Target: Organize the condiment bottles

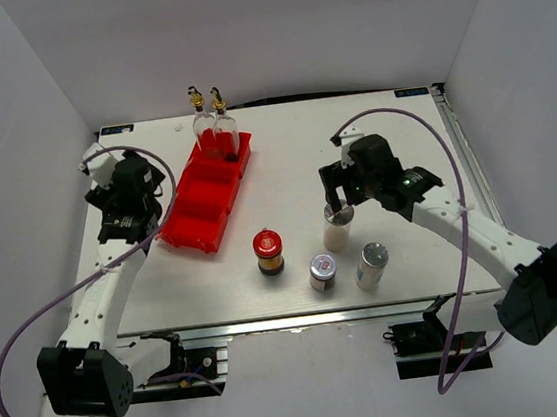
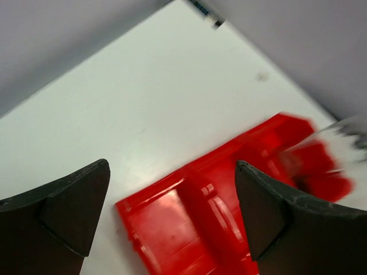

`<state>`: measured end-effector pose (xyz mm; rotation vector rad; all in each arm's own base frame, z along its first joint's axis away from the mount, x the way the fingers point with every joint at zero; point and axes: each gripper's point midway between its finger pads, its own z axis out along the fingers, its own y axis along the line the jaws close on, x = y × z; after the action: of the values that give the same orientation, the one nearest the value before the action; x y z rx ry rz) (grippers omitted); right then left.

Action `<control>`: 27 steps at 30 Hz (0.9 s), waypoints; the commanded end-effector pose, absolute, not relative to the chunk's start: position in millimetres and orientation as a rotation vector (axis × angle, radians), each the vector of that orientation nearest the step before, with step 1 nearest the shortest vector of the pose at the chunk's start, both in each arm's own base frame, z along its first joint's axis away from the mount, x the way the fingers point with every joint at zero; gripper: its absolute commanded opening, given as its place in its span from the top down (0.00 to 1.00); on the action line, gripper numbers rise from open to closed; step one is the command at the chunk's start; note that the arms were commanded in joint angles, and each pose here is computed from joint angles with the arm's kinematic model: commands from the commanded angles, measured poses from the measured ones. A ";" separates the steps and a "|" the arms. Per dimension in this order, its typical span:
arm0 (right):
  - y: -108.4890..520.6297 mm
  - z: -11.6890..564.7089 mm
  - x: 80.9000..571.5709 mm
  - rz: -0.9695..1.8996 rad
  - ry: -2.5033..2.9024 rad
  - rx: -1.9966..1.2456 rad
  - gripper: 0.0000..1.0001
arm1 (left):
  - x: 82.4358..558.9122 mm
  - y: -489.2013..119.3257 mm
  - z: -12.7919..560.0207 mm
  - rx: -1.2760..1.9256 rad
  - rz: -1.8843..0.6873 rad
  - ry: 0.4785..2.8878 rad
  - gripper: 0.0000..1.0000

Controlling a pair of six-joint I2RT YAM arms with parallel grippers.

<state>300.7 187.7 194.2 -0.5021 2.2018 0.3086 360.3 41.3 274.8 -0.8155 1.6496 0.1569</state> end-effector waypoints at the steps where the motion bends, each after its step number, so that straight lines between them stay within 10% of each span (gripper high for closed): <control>1: 195.1 193.8 304.8 0.224 2.213 -0.566 0.11 | 345.8 49.8 257.0 -0.881 0.216 1.671 0.02; 27: 215.2 213.5 306.6 0.240 2.194 -0.563 0.11 | 347.8 62.6 263.5 -0.910 0.282 1.584 0.02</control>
<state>291.6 210.0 181.2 -0.6256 2.2670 0.2429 347.5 60.8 251.3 -0.9072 1.6250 0.2837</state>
